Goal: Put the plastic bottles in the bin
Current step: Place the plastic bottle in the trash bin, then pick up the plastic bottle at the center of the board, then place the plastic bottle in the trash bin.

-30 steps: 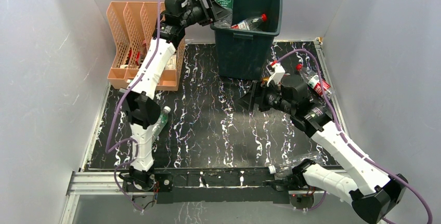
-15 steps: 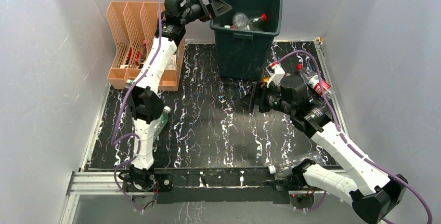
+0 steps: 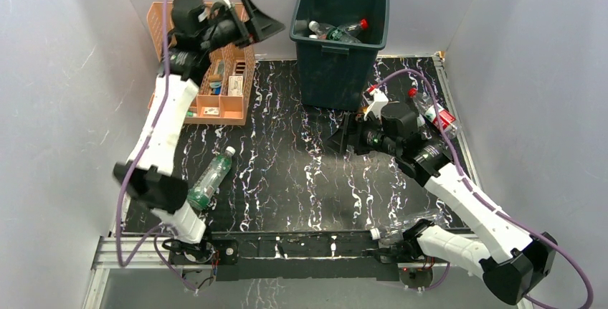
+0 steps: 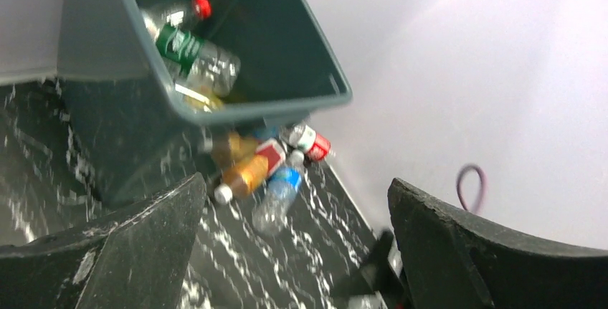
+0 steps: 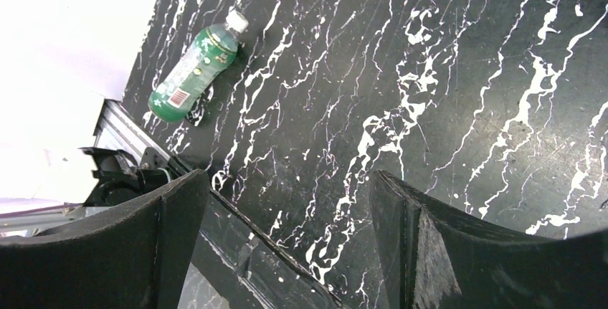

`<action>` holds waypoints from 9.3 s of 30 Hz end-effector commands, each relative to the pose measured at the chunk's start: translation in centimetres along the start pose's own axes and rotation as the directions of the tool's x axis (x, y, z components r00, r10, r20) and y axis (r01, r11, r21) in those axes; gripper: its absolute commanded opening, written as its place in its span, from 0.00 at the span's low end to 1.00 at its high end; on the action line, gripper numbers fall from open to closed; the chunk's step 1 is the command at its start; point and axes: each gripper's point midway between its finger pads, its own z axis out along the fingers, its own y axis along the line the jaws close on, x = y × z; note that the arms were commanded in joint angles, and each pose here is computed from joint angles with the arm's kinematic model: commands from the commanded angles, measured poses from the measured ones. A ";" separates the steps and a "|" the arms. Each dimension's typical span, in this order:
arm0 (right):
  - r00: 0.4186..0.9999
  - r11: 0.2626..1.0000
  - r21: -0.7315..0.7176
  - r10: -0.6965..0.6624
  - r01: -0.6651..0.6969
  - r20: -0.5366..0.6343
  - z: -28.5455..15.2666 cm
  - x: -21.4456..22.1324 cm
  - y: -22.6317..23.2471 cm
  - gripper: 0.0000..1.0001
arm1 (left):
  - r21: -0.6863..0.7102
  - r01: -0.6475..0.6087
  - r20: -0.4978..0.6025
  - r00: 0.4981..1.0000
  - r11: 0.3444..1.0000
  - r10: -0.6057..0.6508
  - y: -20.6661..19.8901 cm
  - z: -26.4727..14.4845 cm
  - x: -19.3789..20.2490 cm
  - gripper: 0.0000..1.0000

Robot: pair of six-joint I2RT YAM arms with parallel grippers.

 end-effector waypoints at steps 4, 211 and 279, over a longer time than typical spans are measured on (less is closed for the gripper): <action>1.000 1.000 0.001 -0.031 0.031 0.003 1.5 -0.7 -0.1 0.94 | -0.178 0.063 -0.141 0.986 0.982 -0.089 1.9 -8.5 9.9 0.98; 0.963 0.995 -0.093 0.021 -0.047 -0.268 10.8 8.3 -0.7 0.46 | -0.325 0.310 -0.379 0.823 0.894 -0.423 5.7 -2.4 31.4 0.64; 0.853 0.980 0.000 -0.171 0.197 0.493 10.7 -36.7 -5.7 0.73 | -0.414 0.163 -0.413 0.843 0.895 -0.345 6.1 -11.5 35.0 0.98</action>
